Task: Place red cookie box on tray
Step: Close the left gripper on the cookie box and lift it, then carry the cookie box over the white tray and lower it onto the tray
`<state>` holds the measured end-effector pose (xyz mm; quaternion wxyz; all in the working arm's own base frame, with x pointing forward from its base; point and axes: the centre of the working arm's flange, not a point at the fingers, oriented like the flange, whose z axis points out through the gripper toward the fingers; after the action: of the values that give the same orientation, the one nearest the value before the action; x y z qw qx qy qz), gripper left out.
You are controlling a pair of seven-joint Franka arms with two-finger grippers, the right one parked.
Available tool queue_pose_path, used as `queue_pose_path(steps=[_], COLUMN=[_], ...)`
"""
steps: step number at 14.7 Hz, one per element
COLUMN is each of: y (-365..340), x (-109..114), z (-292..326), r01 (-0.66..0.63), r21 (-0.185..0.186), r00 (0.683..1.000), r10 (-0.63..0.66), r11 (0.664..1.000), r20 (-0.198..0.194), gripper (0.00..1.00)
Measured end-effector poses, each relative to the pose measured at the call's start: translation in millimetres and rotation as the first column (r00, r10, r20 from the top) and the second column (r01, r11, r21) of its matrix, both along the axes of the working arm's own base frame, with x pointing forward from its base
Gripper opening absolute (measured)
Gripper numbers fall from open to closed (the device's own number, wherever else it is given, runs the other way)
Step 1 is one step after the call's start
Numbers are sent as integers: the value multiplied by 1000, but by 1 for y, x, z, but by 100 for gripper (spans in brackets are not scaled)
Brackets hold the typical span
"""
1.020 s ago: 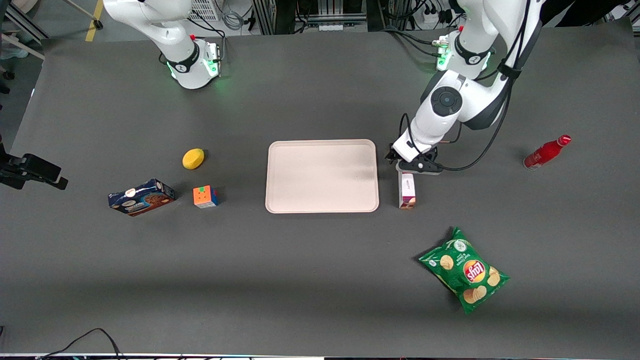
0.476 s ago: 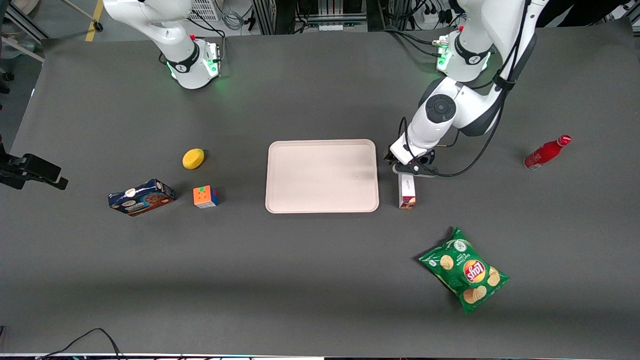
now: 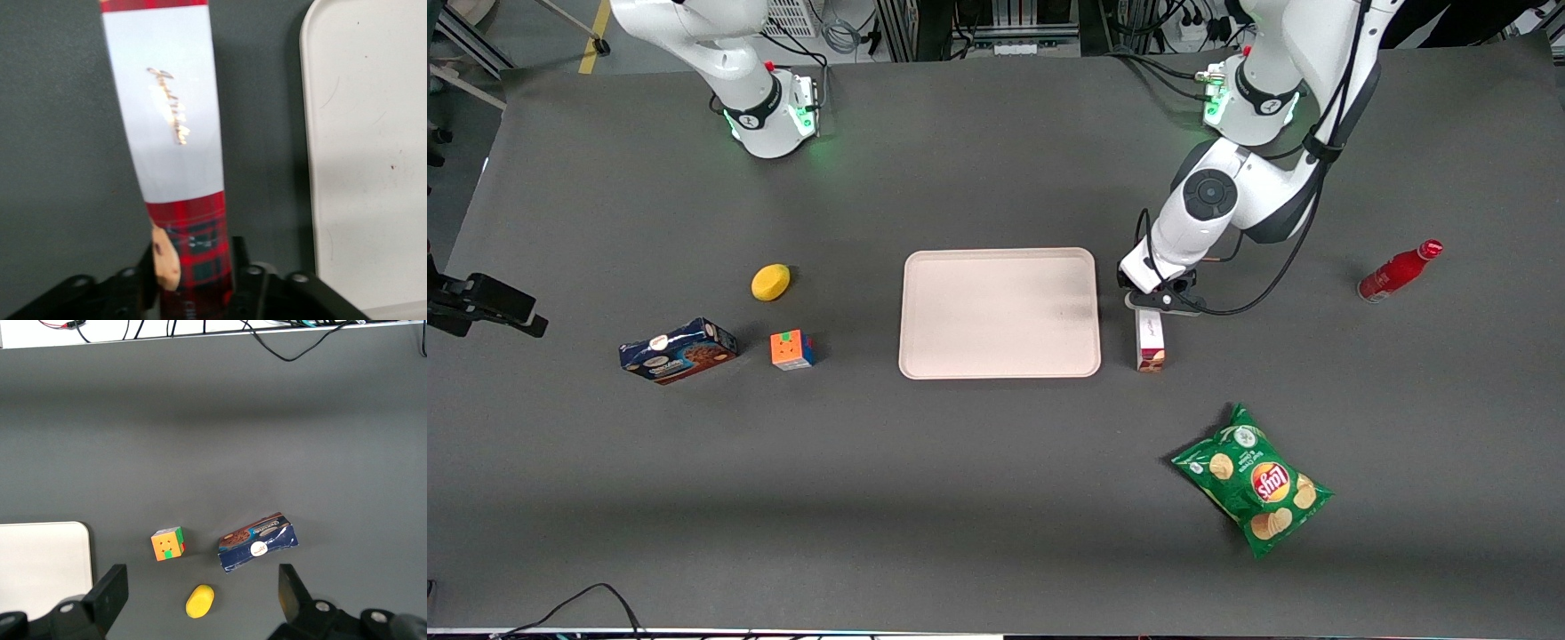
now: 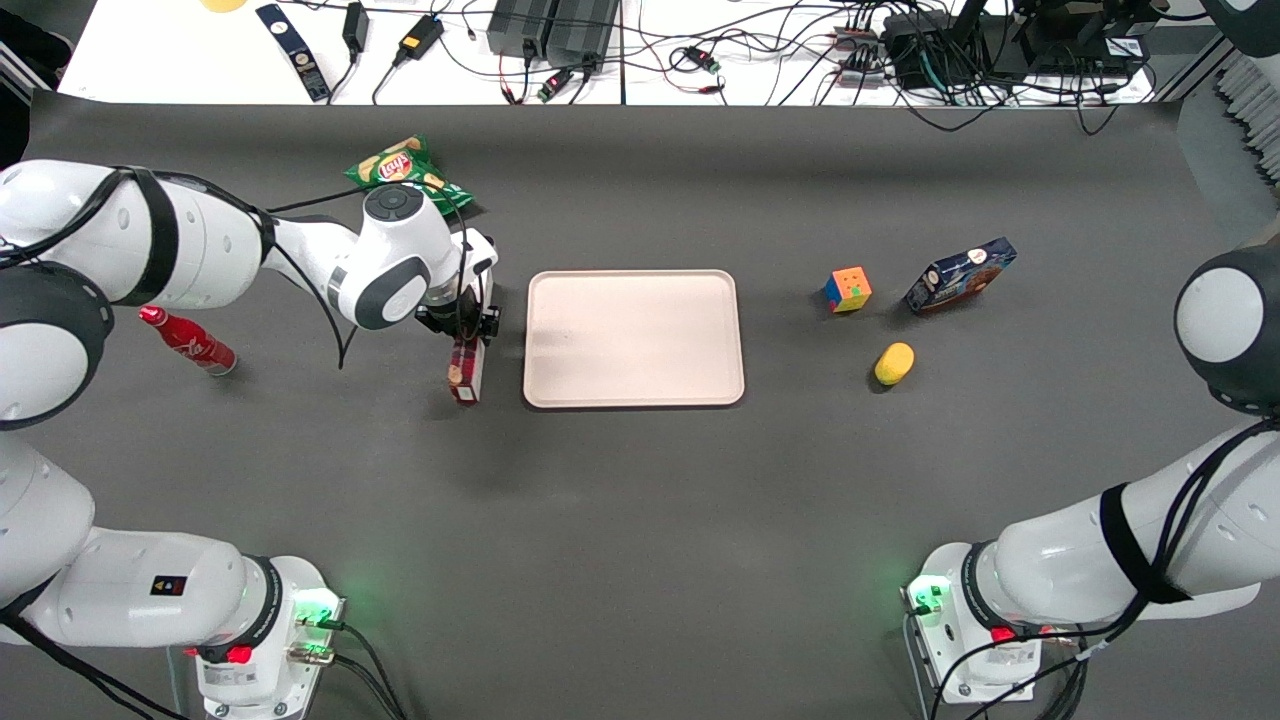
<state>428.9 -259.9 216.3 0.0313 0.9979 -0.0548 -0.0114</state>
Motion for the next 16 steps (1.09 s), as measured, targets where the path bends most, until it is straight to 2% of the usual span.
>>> queue_pose_path(steps=[2, 3, 5, 8, 12, 14, 16], y=[1, 1, 1, -1, -7, -14, -22], x=[2, 4, 14, 44, 84, 92, 94], z=[1, 2, 9, 47, 159, 214, 246], r01=[-3, -5, -14, -22, -42, -49, -54], r21=[-1, -3, 1, 69, 145, 154, 139], r00=[1000, 1000, 1000, 999, 997, 997, 997], r10=[3, 5, 14, 25, 51, 56, 61], r11=[1000, 1000, 1000, 997, 988, 987, 989], r20=[2, 6, 9, -42, -54, -45, -44], gripper=[26, 22, 20, 19, 19, 19, 19])
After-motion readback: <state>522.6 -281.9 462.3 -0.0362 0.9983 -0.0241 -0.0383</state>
